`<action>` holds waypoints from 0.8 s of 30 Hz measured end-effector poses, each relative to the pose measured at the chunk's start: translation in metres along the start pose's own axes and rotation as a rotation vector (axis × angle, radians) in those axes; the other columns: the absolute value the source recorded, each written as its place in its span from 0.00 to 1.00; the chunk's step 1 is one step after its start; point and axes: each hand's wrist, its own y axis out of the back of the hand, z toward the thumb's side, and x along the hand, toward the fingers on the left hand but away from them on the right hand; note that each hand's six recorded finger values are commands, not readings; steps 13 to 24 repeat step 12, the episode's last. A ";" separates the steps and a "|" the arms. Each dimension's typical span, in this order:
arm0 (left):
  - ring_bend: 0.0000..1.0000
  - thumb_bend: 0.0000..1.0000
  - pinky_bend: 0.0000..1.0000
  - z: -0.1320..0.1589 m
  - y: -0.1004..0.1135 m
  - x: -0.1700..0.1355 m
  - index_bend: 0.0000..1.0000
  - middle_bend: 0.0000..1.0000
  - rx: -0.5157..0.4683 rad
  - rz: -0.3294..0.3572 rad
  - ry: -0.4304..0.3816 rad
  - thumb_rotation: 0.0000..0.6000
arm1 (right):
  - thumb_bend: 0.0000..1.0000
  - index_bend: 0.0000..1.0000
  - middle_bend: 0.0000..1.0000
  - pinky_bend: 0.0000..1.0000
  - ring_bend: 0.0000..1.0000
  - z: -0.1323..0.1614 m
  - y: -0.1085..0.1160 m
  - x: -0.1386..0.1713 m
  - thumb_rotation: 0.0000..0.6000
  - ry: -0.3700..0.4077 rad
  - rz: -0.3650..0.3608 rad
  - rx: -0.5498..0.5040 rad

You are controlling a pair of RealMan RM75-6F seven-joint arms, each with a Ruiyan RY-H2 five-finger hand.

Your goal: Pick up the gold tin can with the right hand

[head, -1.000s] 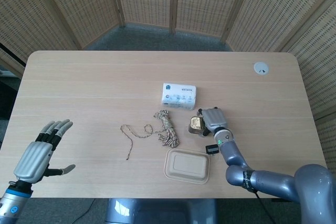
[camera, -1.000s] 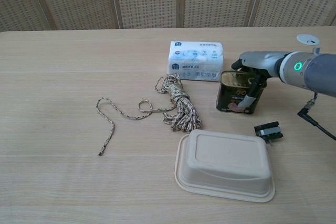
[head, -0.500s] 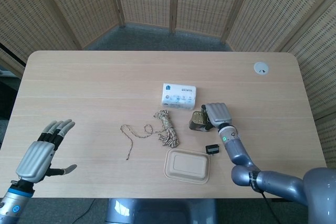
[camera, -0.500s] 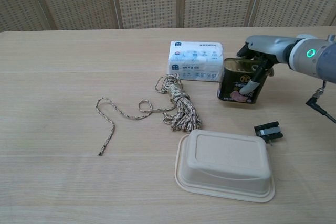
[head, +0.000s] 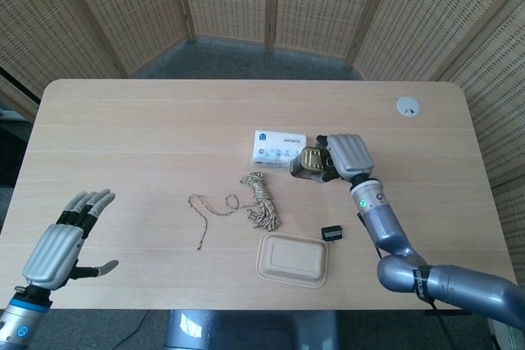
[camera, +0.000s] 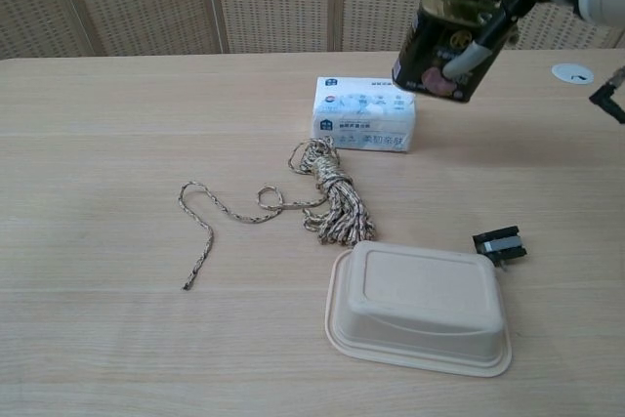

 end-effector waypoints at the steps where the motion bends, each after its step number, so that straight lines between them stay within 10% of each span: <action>1: 0.00 0.14 0.00 -0.001 0.000 -0.001 0.00 0.00 -0.002 0.002 0.001 1.00 | 0.12 0.73 0.94 0.65 0.90 0.004 0.007 0.000 1.00 0.007 -0.012 -0.007; 9: 0.00 0.14 0.00 -0.008 0.001 -0.005 0.00 0.00 -0.010 0.010 0.012 1.00 | 0.12 0.73 0.93 0.65 0.90 0.029 0.052 0.008 1.00 0.043 -0.083 -0.059; 24: 0.00 0.14 0.00 -0.008 -0.001 -0.005 0.00 0.00 -0.013 0.006 0.011 1.00 | 0.12 0.73 0.93 0.65 0.90 0.032 0.054 0.011 1.00 0.041 -0.075 -0.066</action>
